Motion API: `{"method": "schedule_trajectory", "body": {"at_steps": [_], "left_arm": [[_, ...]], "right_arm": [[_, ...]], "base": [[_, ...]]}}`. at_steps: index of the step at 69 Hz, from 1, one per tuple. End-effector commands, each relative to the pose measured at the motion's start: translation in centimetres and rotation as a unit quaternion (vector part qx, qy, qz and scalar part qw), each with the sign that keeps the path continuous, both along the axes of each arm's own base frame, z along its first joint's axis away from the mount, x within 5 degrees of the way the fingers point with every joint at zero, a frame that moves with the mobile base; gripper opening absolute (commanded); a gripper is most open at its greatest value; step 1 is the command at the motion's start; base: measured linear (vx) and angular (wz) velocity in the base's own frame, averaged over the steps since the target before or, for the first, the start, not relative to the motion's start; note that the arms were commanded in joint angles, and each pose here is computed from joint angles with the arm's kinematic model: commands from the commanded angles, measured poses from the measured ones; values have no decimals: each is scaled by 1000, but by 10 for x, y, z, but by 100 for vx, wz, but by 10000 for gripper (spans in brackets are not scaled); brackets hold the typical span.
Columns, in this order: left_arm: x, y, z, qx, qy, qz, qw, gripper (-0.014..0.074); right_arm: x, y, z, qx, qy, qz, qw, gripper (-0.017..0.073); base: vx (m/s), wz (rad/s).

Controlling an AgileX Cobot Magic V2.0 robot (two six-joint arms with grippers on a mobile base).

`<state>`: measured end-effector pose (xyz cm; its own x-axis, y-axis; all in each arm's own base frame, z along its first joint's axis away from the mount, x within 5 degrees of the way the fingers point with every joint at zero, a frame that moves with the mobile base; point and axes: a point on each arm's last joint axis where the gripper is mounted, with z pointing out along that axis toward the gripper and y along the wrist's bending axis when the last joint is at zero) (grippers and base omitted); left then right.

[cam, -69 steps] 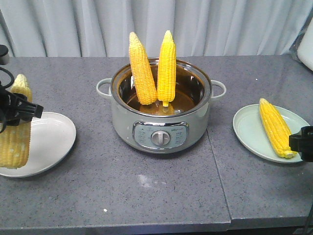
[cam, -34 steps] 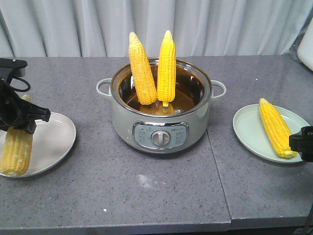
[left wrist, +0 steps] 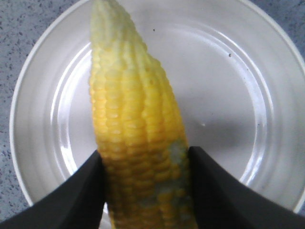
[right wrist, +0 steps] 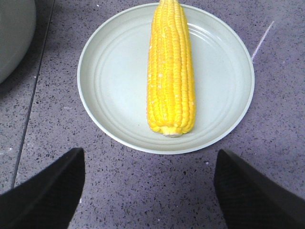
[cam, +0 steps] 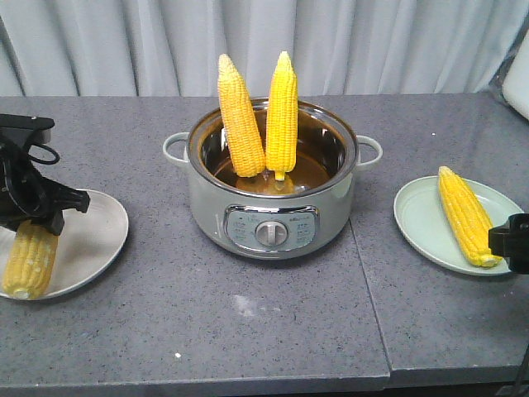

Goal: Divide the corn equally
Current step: 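Lower the pale cob onto the cream plate and open the left gripper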

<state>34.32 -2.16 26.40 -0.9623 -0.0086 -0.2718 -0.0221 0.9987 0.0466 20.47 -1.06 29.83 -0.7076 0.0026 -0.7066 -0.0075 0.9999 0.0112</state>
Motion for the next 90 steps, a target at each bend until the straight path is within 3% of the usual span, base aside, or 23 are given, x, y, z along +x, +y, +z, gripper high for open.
{"method": "schedule_trajectory", "body": {"at_steps": [1,25,31,43,61,77,90], "left_arm": [[5,-1,20,-6,-51,-1,999,251],[14,-2,17,-6,-23,-2,1000,570],[14,-2,16,-6,-22,-2,1000,601],[14,-2,25,-7,-42,-4,999,570],[-1,-4,62,-24,-114,-15,993,446],[-28,-7,92,-47,-184,-42,981,375],[-59,-4,87,-47,-226,-42,972,370]], "right_arm": [[3,-2,16,-7,-46,-2,999,512],[3,-2,16,-7,-47,-2,999,512],[3,-2,16,-7,-47,-2,999,512],[3,-2,16,-7,-47,-2,999,512],[3,-2,16,-7,-47,-2,999,512],[3,-2,16,-7,-47,-2,999,512],[3,-2,16,-7,-47,-2,999,512]], "base": [[0,0],[0,0],[0,0],[0,0],[0,0],[0,0],[0,0]]}}
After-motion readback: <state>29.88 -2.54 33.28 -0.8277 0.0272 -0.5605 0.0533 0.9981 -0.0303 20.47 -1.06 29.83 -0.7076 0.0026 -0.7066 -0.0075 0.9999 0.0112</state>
